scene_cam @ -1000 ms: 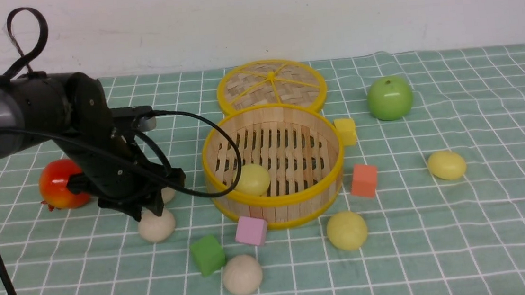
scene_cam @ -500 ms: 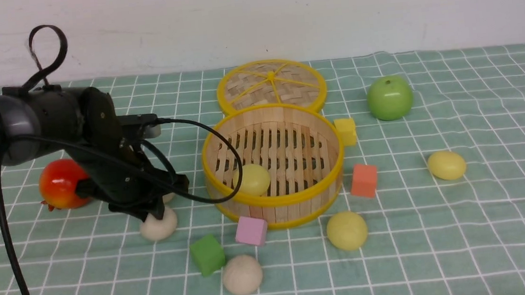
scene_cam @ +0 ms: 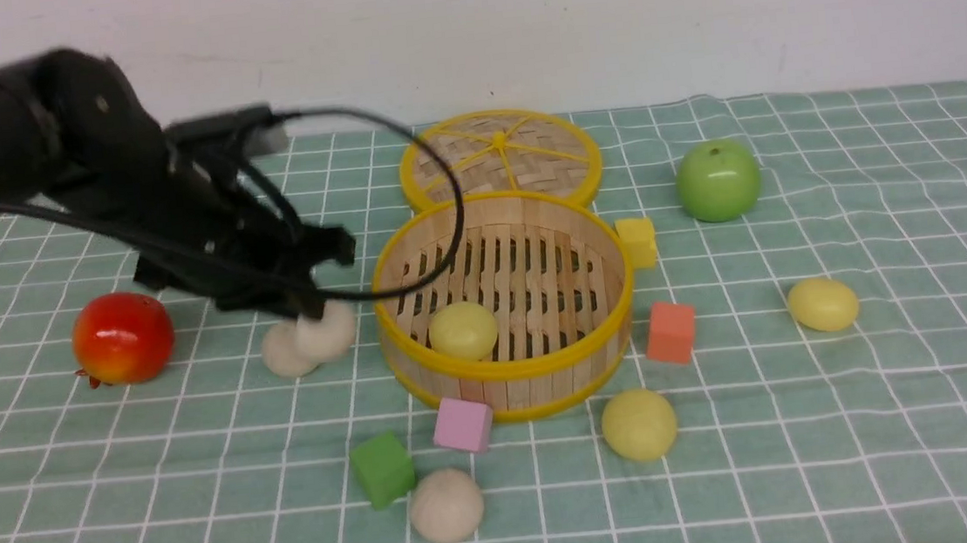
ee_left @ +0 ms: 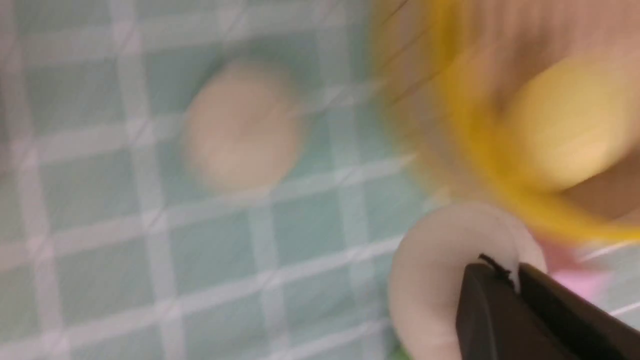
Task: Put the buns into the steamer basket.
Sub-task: Use the left arm to put the steamed stuffed bun into the steamer
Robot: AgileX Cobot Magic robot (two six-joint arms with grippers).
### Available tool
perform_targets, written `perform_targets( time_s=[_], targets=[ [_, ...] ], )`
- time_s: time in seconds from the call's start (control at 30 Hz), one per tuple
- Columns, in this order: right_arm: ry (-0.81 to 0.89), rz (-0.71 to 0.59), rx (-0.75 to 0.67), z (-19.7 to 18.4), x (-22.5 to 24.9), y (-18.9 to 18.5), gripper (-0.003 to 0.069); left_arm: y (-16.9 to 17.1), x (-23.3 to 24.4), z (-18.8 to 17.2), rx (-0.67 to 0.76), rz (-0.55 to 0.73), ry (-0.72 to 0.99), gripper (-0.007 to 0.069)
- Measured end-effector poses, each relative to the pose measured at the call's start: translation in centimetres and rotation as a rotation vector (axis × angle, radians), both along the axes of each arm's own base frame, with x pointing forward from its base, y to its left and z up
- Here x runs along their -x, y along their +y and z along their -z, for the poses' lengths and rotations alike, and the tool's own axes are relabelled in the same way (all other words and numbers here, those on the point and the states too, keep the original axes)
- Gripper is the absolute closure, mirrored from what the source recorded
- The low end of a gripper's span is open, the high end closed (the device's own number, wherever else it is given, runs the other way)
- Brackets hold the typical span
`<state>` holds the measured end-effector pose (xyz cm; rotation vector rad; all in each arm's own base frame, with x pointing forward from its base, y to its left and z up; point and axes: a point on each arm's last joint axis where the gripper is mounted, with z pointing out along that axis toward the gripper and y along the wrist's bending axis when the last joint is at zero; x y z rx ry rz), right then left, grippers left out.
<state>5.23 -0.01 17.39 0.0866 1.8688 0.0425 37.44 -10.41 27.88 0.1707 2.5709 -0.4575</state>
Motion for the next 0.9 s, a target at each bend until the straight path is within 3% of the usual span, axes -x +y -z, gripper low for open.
perform_targets(
  time_s=[0.13, 0.3, 0.57, 0.9],
  targets=[
    [0.000, 0.000, 0.000, 0.0, 0.0, 0.0, 0.0419, -1.3, -1.4, -0.5, 0.075, 0.066, -0.064, 0.0633],
    [0.000, 0.000, 0.000, 0.0, 0.0, 0.0, 0.0419, -3.8, -3.7, 1.1, 0.054, 0.147, -0.103, 0.0633],
    [0.000, 0.000, 0.000, 0.0, 0.0, 0.0, 0.0419, -5.0, -7.5, 3.1, 0.000, 0.113, -0.137, 0.0634],
    [0.000, 0.000, 0.000, 0.0, 0.0, 0.0, 0.0419, -5.2, -8.9, 6.4, -0.053, 0.125, -0.073, 0.0610]
  ],
)
